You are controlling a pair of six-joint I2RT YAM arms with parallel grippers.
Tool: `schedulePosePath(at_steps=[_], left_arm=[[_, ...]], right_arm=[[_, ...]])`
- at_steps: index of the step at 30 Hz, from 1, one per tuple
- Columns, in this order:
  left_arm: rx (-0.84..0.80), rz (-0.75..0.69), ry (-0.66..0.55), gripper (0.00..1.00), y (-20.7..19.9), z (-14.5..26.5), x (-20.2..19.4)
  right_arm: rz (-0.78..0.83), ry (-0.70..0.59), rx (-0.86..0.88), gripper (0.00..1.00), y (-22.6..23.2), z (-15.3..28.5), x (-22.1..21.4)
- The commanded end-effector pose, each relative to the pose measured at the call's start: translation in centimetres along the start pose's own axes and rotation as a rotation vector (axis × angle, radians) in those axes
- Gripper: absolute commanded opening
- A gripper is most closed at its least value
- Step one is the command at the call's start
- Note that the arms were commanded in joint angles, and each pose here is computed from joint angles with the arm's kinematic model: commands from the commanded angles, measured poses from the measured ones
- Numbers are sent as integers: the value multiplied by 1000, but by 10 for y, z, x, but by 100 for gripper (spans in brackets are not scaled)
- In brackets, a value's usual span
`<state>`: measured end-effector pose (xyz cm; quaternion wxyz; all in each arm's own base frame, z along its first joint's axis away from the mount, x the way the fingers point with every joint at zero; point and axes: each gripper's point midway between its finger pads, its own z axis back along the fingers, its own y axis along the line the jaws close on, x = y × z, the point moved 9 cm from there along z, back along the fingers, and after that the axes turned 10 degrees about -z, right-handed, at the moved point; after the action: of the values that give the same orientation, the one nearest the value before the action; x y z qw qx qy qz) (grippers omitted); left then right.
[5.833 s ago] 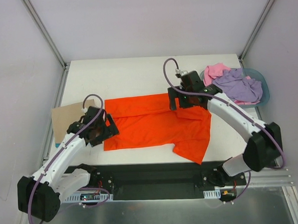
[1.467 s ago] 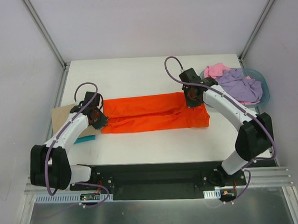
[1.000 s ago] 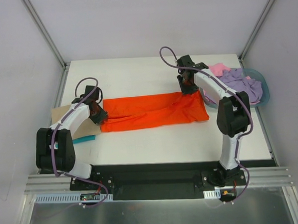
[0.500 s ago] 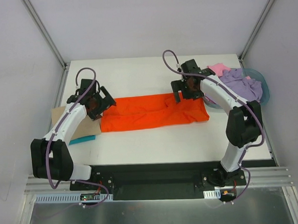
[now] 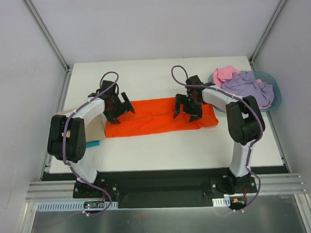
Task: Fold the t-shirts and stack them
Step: Fold the tshirt
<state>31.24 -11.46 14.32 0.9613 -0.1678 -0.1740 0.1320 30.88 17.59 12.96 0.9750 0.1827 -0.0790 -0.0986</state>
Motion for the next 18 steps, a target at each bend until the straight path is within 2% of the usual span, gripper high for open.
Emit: schedulePosePath(at_steps=[1, 3, 5, 9, 10, 12, 13, 18], left_arm=[[-20, -22, 36, 99, 0, -8, -18], [-7, -20, 106, 99, 5, -15, -44], [3, -24, 103, 99, 4, -11, -62], [32, -11, 174, 99, 12, -9, -109], [24, -8, 177, 99, 8, -6, -116], [28, -1, 202, 99, 8, -6, -130], [22, 17, 204, 99, 4, -4, -134], [-35, -15, 250, 99, -39, -5, -169]], right_arm=[[-96, -33, 81, 97, 15, -8, 37], [-93, -15, 92, 97, 22, -17, 51], [-75, -4, 116, 97, 28, -22, 60], [-39, 38, 184, 97, 43, -41, 80], [-20, 8, 212, 97, 53, -36, 92], [-11, 25, 193, 97, 55, -47, 101], [9, -17, 225, 97, 67, -38, 115], [-33, -4, 286, 97, 80, -61, 137]])
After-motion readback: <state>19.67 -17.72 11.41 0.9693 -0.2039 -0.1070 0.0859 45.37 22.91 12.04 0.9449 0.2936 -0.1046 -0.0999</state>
